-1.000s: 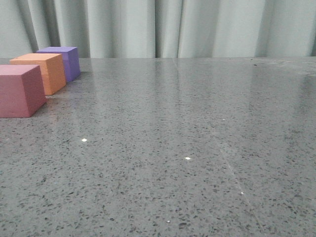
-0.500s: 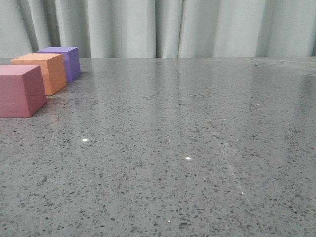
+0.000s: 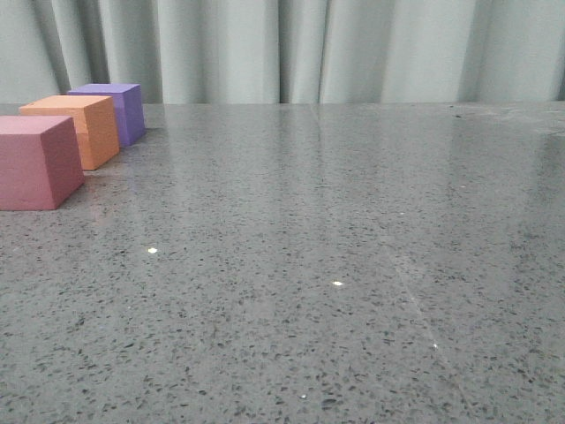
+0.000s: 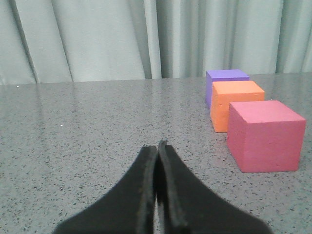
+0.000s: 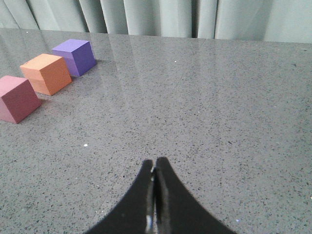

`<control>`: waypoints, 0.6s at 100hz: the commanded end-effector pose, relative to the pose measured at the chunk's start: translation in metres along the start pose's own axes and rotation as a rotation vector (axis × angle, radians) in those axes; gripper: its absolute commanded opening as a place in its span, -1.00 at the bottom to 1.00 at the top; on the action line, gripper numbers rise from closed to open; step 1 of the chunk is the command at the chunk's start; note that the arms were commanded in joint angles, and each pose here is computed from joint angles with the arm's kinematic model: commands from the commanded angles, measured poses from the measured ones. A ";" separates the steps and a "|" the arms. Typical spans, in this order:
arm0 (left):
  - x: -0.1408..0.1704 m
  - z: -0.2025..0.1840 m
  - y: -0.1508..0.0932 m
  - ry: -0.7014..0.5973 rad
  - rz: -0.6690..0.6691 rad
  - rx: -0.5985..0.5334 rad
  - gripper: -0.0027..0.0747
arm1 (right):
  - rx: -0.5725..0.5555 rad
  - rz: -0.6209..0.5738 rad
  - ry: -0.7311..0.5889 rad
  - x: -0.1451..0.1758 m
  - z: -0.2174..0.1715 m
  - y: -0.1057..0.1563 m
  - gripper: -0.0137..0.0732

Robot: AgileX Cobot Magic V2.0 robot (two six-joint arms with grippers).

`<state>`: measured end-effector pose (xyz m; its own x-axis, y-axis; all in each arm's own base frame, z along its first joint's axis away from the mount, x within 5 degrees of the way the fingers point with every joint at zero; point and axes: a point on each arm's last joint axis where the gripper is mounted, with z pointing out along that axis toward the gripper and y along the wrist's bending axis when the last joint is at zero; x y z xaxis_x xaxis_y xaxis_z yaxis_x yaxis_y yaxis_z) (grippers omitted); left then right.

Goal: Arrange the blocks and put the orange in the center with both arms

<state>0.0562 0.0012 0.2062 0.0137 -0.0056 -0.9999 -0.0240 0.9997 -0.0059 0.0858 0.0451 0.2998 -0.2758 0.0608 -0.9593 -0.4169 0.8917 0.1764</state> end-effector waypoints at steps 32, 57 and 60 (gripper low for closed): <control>-0.003 -0.002 0.000 -0.100 -0.012 -0.004 -0.98 | 0.082 -0.070 -0.146 -0.014 0.001 -0.008 -0.96; -0.003 -0.002 0.000 -0.100 -0.012 -0.004 -0.98 | 0.228 -0.099 -0.268 0.015 -0.009 -0.026 -0.96; -0.003 -0.002 0.000 -0.100 -0.012 -0.004 -0.98 | 0.251 -0.098 -0.277 0.019 -0.010 -0.028 -0.96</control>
<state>0.0562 0.0012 0.2062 0.0137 -0.0056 -0.9999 -0.0240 0.9997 -0.0059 0.0869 0.0210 0.2711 -0.1266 0.0454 -0.9909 -0.2264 0.9713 0.0734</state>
